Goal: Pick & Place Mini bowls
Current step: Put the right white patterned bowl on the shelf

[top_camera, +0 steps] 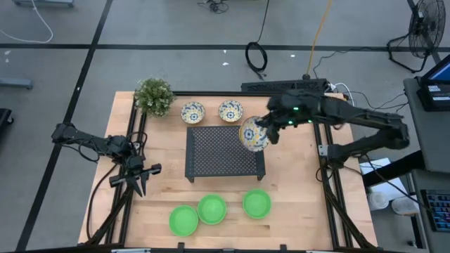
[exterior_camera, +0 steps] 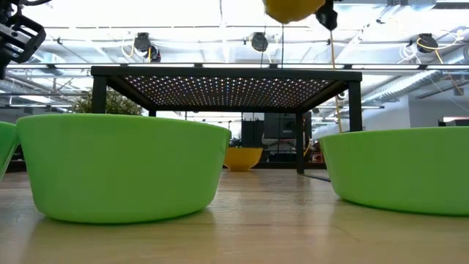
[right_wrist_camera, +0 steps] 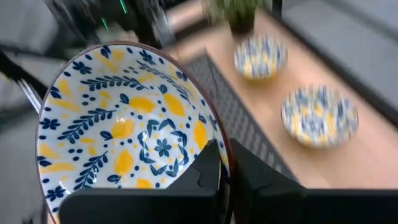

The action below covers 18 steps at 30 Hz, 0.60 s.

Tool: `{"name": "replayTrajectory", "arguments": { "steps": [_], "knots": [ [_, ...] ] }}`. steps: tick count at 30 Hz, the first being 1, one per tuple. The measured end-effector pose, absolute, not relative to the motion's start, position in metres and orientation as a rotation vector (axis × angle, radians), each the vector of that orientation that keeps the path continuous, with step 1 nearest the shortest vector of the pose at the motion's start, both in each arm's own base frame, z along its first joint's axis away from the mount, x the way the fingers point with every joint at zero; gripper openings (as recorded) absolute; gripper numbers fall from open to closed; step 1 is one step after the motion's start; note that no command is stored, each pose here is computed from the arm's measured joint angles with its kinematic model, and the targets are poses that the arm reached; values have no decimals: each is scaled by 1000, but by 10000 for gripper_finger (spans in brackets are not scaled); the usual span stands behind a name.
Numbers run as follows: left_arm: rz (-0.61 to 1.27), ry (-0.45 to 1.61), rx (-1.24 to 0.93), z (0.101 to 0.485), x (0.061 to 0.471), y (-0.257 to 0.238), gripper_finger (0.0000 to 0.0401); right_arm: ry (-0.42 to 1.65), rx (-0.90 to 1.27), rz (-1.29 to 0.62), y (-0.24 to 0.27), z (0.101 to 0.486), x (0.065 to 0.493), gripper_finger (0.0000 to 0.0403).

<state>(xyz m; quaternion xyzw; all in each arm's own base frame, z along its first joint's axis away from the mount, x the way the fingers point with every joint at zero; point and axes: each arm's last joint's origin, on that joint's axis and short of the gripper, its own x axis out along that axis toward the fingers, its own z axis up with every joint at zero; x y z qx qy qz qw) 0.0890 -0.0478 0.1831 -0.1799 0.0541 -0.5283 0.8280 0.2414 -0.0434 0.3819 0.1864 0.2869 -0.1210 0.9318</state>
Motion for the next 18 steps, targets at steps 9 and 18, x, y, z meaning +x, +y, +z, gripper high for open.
{"name": "replayTrajectory", "arguments": {
  "steps": [9,18],
  "knots": [
    [-1122,114,-382,183,89,-48,47,933,417,-172,-49,355,276,4],
    [-1121,115,-382,183,89,-48,47,1036,345,-63,-50,333,293,4]
  ]
}}
